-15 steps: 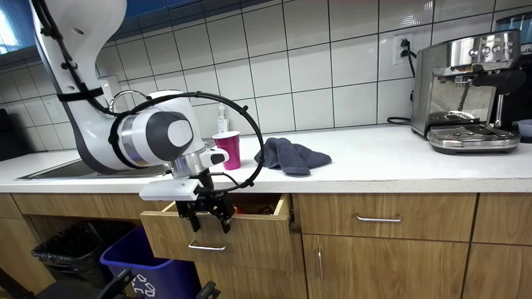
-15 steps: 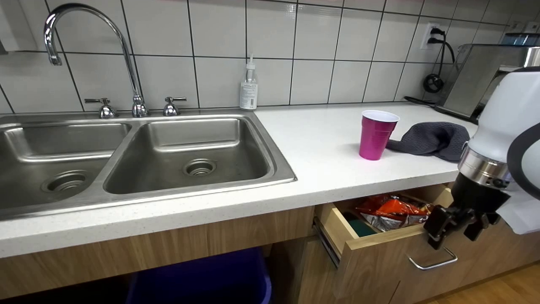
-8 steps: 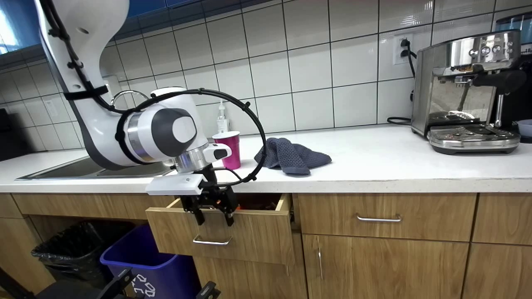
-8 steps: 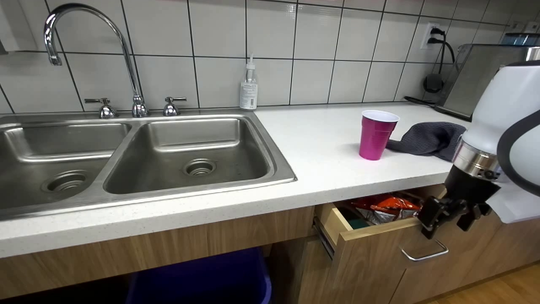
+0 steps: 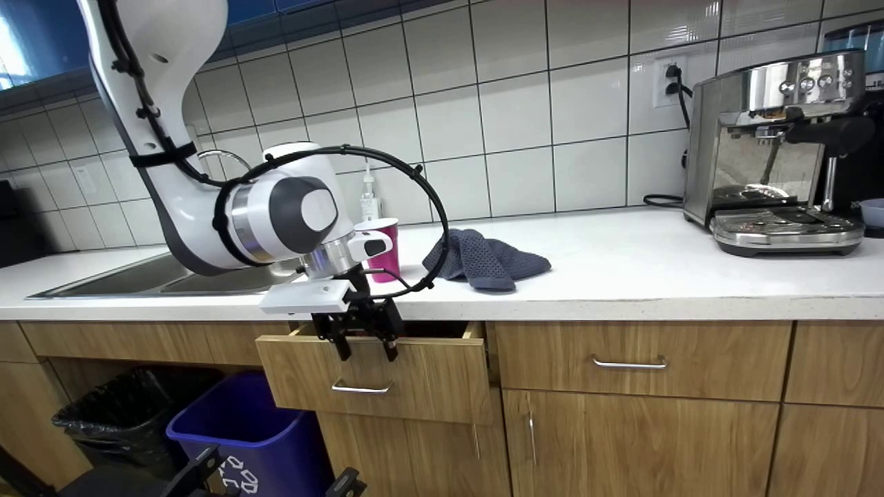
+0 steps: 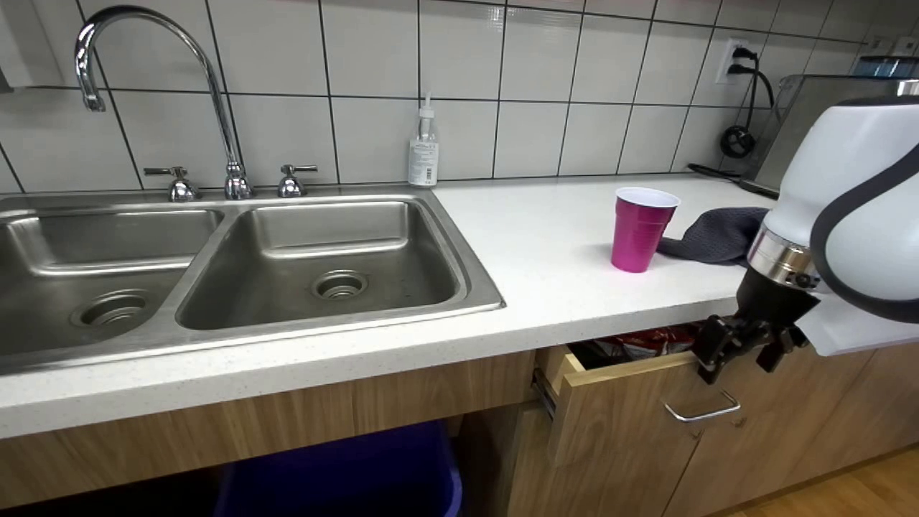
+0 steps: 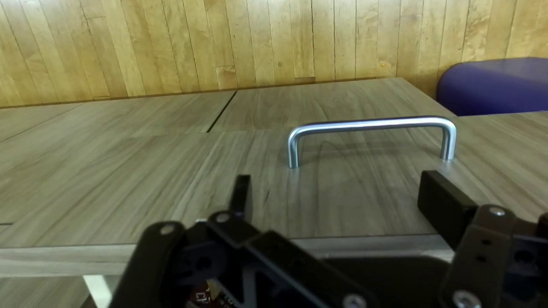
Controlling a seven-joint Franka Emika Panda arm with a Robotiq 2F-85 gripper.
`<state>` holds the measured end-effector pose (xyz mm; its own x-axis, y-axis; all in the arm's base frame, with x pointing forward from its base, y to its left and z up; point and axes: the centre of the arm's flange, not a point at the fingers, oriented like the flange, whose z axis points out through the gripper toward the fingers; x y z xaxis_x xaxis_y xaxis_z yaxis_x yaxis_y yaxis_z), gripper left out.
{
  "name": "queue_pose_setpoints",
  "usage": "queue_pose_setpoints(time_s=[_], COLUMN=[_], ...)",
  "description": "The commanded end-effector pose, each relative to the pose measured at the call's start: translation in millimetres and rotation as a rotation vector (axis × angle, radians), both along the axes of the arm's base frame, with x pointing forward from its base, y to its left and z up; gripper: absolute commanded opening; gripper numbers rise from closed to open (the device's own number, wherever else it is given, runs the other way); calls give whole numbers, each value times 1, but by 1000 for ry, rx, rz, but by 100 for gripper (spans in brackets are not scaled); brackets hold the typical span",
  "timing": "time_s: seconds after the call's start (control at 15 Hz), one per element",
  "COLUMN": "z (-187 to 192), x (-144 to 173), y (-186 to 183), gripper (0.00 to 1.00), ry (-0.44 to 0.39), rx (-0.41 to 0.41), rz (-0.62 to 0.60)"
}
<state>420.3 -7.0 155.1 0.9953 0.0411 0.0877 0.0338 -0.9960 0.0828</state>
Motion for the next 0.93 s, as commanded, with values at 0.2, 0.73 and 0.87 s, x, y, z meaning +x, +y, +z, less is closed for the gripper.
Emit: queue_pose_setpoints(time_s=[0.2,0.73,0.87], z=[10,12,14], x=[54,62,57], y=[-2,-2,-1], gripper=[100,100,100], ry=[-52,-67,-67], rx=[-1,3,6], rz=[-32,-28,-25])
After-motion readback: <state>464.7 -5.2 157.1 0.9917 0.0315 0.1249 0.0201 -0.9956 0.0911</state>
